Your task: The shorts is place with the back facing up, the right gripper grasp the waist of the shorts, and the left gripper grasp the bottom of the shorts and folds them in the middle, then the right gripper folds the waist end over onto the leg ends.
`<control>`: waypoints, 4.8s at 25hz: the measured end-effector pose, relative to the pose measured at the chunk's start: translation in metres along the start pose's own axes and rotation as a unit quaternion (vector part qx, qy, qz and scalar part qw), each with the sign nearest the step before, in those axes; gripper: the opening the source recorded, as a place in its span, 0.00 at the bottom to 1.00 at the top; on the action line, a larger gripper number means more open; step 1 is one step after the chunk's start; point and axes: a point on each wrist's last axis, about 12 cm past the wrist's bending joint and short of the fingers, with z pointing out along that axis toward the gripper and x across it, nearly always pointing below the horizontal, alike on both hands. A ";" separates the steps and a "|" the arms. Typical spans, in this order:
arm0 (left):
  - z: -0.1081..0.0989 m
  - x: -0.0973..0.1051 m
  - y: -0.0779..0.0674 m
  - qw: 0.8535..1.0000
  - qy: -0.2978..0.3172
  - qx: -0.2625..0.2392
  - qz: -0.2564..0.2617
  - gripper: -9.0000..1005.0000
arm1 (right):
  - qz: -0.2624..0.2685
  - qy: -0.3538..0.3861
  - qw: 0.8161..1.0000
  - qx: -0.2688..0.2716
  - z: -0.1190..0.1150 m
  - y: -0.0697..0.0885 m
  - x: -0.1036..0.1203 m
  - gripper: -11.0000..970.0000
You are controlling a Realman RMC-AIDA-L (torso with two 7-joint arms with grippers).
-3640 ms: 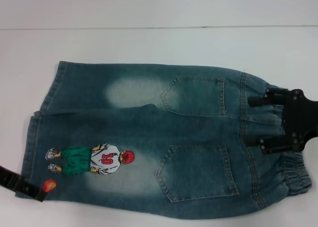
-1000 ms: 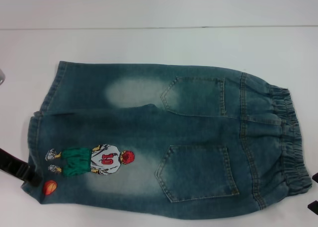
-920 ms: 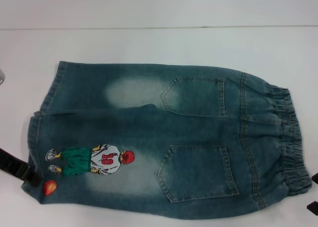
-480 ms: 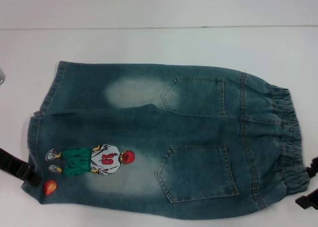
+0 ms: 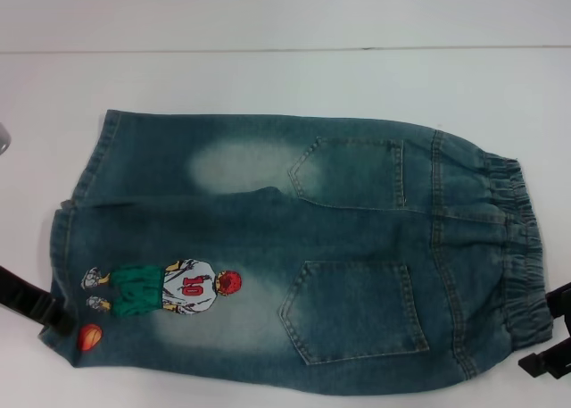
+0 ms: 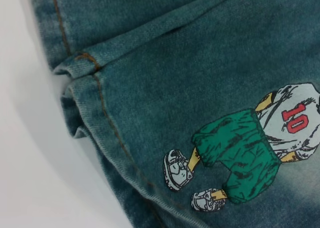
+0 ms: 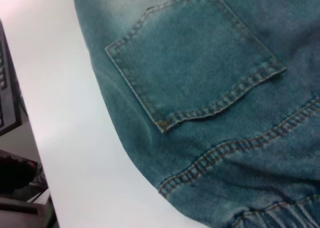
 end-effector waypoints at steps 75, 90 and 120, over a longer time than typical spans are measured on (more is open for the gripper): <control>-0.010 -0.079 0.027 0.934 -0.343 -0.097 0.011 0.11 | 0.053 -0.267 0.927 0.258 -0.028 -0.062 -0.008 0.08; 0.008 -0.109 0.019 0.928 -0.351 -0.123 0.019 0.12 | 0.057 -0.287 0.910 0.294 -0.025 -0.078 -0.021 0.09; 0.003 -0.092 -0.005 0.919 -0.383 -0.048 0.074 0.89 | 0.061 -0.277 0.921 0.265 -0.026 -0.061 -0.007 0.96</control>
